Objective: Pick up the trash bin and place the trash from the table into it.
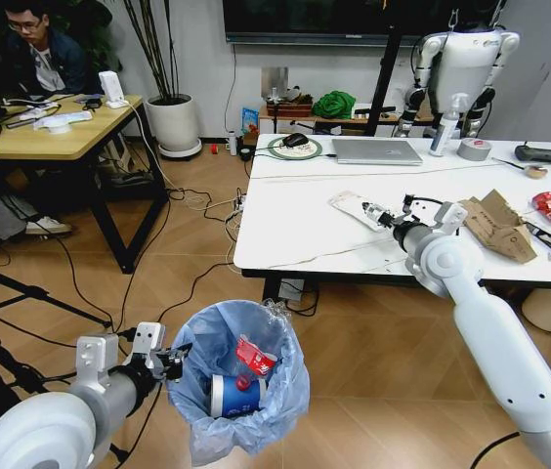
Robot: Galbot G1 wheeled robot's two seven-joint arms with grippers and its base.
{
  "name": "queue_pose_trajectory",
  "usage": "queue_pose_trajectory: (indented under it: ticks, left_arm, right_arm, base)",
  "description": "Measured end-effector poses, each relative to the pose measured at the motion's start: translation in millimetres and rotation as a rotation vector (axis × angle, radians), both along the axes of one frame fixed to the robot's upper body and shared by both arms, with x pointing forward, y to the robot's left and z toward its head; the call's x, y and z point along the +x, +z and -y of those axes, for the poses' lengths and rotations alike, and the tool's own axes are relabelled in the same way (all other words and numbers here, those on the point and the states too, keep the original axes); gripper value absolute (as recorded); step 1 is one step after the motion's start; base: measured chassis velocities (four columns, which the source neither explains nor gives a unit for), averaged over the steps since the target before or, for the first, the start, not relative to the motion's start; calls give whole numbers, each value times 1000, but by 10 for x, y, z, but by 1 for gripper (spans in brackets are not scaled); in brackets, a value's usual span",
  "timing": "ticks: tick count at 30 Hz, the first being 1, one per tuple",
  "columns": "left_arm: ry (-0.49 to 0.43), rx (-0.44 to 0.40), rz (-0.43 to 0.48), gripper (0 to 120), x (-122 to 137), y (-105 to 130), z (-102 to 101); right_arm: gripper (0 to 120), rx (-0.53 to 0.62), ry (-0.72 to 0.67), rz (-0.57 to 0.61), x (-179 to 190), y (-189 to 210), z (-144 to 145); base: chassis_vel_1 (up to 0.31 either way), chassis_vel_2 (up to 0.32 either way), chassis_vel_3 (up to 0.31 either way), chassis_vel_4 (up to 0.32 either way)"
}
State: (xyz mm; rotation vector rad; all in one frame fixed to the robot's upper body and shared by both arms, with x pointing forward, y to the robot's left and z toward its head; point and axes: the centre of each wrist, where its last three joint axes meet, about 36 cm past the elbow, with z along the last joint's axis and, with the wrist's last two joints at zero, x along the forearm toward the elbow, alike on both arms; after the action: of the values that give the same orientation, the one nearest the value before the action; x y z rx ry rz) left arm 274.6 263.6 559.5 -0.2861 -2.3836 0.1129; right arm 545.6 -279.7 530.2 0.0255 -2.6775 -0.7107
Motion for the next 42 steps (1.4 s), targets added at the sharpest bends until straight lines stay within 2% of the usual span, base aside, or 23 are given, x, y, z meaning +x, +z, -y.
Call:
queue_pose_trajectory:
  ticks: [5,6,11,12,19,24,29,33,35,39,42]
  left_arm:
    - [-6,-2,7,0,6,11,-10]
    - [-6,-2,7,0,6,11,-10]
    - [-20,-4,15,0,-1,1,-5]
    - [-20,-4,15,0,-1,1,-5]
    - [-29,10,26,0,1,9,-17]
    - [-27,13,29,0,6,15,-20]
    - [-9,24,35,0,14,26,-23]
    - [0,26,35,0,20,35,-26]
    - [1,26,35,0,20,35,-25]
    - [13,29,32,0,22,33,-14]
    - [22,32,31,0,19,29,-11]
  right_arm:
    - [50,-20,-5,6,21,-55,-15]
    - [50,-20,-5,6,21,-55,-15]
    - [30,-21,-8,11,39,-39,-15]
    - [30,-21,-8,11,39,-39,-15]
    - [0,-19,-15,14,66,-74,-37]
    - [0,-24,-15,42,26,-33,-8]
    - [0,-55,25,106,-236,133,-1]
    - [0,-67,186,194,-770,300,-110]
    - [0,-68,201,203,-811,316,-123]
    - [0,-33,425,307,-1429,674,-366]
    - [0,-3,507,333,-1604,798,-432]
  base:
    - [0,0,0,0]
    - [0,0,0,0]
    - [0,0,0,0]
    - [0,0,0,0]
    - [0,0,0,0]
    - [0,0,0,0]
    - [0,0,0,0]
    - [0,0,0,0]
    - [0,0,0,0]
    - [0,0,0,0]
    - [0,0,0,0]
